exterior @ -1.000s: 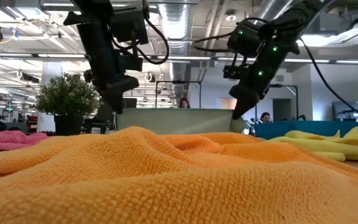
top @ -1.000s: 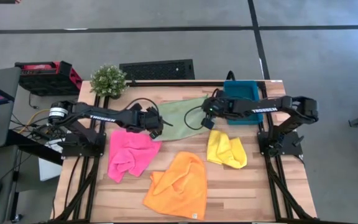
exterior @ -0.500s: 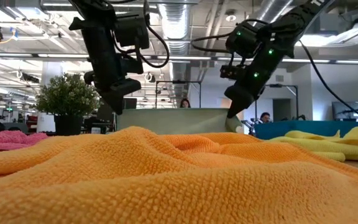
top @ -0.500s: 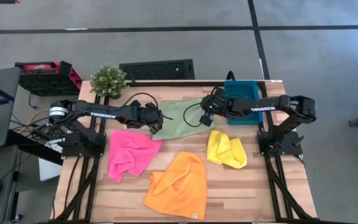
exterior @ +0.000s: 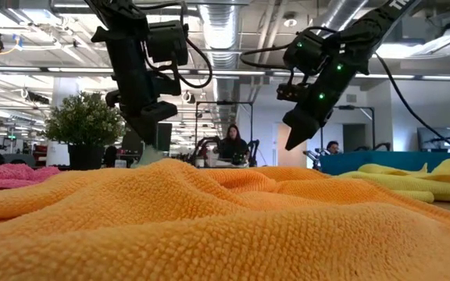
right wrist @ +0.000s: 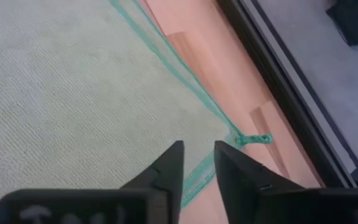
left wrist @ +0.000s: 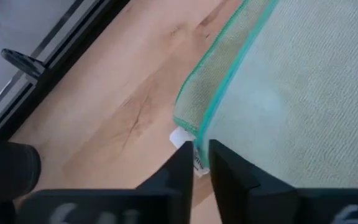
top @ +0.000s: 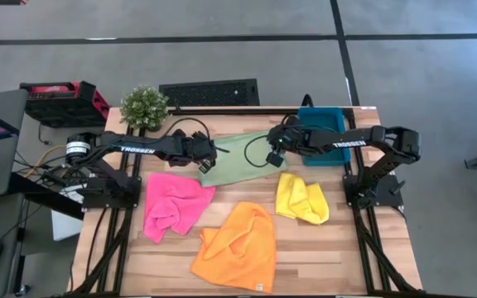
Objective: Fold microfiber towels
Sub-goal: Fold the green microfiber towel
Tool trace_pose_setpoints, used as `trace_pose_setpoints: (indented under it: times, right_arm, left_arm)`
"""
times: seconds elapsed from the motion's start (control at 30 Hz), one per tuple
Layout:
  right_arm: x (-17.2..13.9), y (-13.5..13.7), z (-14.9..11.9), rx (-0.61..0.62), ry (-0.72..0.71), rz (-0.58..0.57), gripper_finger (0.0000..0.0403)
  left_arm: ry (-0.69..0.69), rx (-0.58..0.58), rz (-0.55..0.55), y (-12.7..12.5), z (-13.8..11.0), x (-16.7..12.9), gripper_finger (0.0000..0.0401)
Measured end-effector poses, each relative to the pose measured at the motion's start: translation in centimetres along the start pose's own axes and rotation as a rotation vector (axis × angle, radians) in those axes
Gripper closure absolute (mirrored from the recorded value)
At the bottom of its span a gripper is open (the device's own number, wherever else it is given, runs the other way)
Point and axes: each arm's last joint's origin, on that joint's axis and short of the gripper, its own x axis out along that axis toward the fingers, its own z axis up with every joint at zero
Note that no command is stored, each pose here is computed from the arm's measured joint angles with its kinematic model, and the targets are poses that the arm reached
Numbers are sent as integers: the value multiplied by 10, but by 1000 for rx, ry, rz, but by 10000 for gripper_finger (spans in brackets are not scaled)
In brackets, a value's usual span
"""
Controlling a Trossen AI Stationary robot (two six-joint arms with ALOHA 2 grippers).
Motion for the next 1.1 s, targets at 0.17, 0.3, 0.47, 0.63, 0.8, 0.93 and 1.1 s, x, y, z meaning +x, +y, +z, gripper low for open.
trace_pose_setpoints:
  times: [0.17, 0.3, 0.47, 0.63, 0.8, 0.93, 1.1]
  right_arm:
    - [0, 0, 0, 3, -2, -2, 239]
    - [-4, -2, 5, 33, 4, 1, 217]
    - [-27, -2, 20, 34, -7, 104, 205]
    - [-59, 10, 27, -9, -75, 222, 206]
    - [-86, 25, 28, -64, -138, 277, 211]
    - [-96, 37, 27, -99, -163, 303, 213]
    - [-102, 45, 27, -124, -176, 324, 214]
  left_arm:
    - [-20, 25, 12, 0, 1, 0, 287]
    - [10, 34, -70, -3, 3, -2, 259]
    - [79, 289, -354, -23, -8, -15, 249]
    - [55, 504, -440, -48, -29, -34, 249]
    - [-5, 600, -398, -63, -50, -43, 249]
    - [-27, 600, -393, -66, -64, -35, 249]
    - [-56, 576, -325, -64, -69, -27, 249]
